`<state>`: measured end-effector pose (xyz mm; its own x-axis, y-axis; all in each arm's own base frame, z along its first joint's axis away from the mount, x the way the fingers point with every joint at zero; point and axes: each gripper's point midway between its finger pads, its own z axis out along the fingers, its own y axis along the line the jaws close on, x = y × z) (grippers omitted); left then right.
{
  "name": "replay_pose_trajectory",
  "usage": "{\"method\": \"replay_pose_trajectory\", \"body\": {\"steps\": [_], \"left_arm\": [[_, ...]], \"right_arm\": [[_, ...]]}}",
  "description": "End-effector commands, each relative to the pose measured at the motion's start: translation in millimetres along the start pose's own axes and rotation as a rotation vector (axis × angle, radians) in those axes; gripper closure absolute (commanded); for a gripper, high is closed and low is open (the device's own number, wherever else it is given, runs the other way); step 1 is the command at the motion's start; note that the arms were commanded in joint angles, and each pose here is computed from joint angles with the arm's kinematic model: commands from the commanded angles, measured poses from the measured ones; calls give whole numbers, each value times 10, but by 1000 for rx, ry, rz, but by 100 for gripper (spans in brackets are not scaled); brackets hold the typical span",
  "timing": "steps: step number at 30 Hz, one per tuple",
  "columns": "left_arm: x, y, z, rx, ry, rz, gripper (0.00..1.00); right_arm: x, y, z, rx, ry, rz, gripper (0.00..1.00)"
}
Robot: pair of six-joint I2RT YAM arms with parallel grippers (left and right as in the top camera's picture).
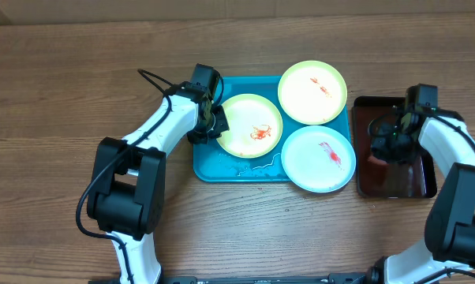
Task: Clean dirty plates on tray and stack at the side
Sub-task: 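Grasp the green-and-orange sponge from the brown tray with the right gripper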
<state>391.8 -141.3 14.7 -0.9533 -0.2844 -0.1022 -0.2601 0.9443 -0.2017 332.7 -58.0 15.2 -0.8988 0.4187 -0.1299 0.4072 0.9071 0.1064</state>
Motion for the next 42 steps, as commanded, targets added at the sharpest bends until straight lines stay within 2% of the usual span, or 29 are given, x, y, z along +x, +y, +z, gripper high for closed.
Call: {"method": "replay_pose_trajectory", "body": {"steps": [1, 5, 8, 16, 25, 42], "left_arm": [[4, 8, 54, 5, 18, 23, 96], [5, 5, 55, 5, 18, 23, 96], [5, 5, 55, 5, 18, 23, 96], [1, 13, 55, 1, 16, 23, 96], [0, 14, 55, 2, 16, 23, 96], [5, 3, 54, 8, 19, 30, 96]], "right_arm": [[13, -33, 42, 40, -16, -20, 67], [-20, -29, 39, 40, -29, -21, 81], [-24, -27, 22, 41, -26, -21, 96], [-97, -17, -220, 63, 2, -19, 96], [-292, 75, -800, 50, -50, -22, 96], [-237, 183, -970, -15, -66, -60, 96]]}}
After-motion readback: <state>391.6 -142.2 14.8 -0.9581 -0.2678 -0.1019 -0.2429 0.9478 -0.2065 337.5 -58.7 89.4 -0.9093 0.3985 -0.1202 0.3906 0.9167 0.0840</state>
